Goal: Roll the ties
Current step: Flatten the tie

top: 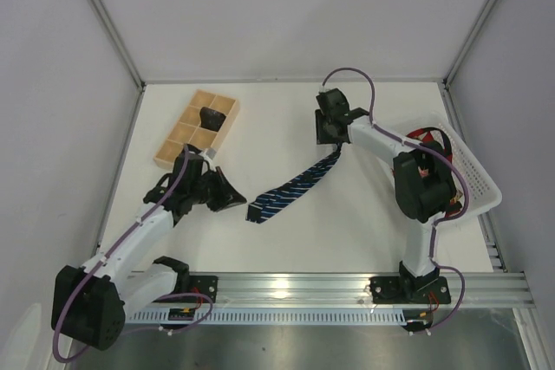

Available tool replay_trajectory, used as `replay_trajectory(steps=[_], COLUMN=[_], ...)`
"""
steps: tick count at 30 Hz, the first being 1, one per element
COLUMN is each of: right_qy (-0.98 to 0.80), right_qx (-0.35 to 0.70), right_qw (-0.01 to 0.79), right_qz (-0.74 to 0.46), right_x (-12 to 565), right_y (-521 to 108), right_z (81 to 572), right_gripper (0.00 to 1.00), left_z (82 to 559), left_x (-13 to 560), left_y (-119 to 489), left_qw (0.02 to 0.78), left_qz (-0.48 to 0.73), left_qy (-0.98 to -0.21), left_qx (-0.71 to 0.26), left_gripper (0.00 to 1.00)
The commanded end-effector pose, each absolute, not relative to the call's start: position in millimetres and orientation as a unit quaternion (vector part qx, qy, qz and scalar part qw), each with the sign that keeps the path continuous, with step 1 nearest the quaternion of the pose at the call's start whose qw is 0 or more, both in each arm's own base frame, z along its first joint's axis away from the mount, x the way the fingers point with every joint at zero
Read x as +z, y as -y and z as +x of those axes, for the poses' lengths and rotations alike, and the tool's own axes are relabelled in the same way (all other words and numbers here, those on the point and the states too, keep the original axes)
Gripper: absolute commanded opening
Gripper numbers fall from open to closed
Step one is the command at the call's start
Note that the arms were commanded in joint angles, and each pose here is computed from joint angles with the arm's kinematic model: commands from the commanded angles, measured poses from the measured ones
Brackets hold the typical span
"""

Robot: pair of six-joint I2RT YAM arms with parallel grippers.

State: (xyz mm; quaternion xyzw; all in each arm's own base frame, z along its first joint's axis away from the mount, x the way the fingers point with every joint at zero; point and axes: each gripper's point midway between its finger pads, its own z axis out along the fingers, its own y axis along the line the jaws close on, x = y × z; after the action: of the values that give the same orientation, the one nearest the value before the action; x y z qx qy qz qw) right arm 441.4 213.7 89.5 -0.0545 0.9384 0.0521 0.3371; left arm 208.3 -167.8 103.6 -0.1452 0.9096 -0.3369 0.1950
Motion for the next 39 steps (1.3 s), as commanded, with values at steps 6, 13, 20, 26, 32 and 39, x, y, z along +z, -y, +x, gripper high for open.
replay_trajectory(steps=[6, 13, 20, 26, 32, 39], right_qy=[-0.949, -0.965, -0.966, -0.943, -0.925, -0.906], right_qx=[0.025, 0.088, 0.204, 0.307, 0.271, 0.194], right_qw=[0.313, 0.248, 0.148, 0.130, 0.259, 0.311], right_qz=[-0.008, -0.005, 0.056, 0.024, -0.058, -0.211], right_x=[56.1, 8.2, 2.1, 55.3, 120.9, 129.0], right_y=[-196.3, -225.4, -315.6, -393.4, -378.2, -370.1], right_z=[408.6, 381.1, 294.7, 247.0, 285.7, 310.1], right_gripper=[0.36, 0.35, 0.34, 0.37, 0.52, 0.66], left_z=[232.2, 225.5, 225.5, 220.8, 208.1, 191.8], left_x=[165.6, 172.2, 170.8, 159.9, 132.2, 83.2], left_y=[194.5, 187.6, 168.5, 148.4, 145.4, 128.3], left_qw=[0.250, 0.259, 0.263, 0.262, 0.225, 0.148], left_qz=[-0.097, -0.080, -0.097, -0.123, -0.140, -0.193], left_qy=[-0.877, -0.884, -0.901, -0.910, -0.921, -0.947], left_qx=[-0.398, -0.382, -0.332, -0.296, -0.284, -0.209], left_gripper=[0.00, 0.00, 0.01, 0.00, 0.00, 0.01])
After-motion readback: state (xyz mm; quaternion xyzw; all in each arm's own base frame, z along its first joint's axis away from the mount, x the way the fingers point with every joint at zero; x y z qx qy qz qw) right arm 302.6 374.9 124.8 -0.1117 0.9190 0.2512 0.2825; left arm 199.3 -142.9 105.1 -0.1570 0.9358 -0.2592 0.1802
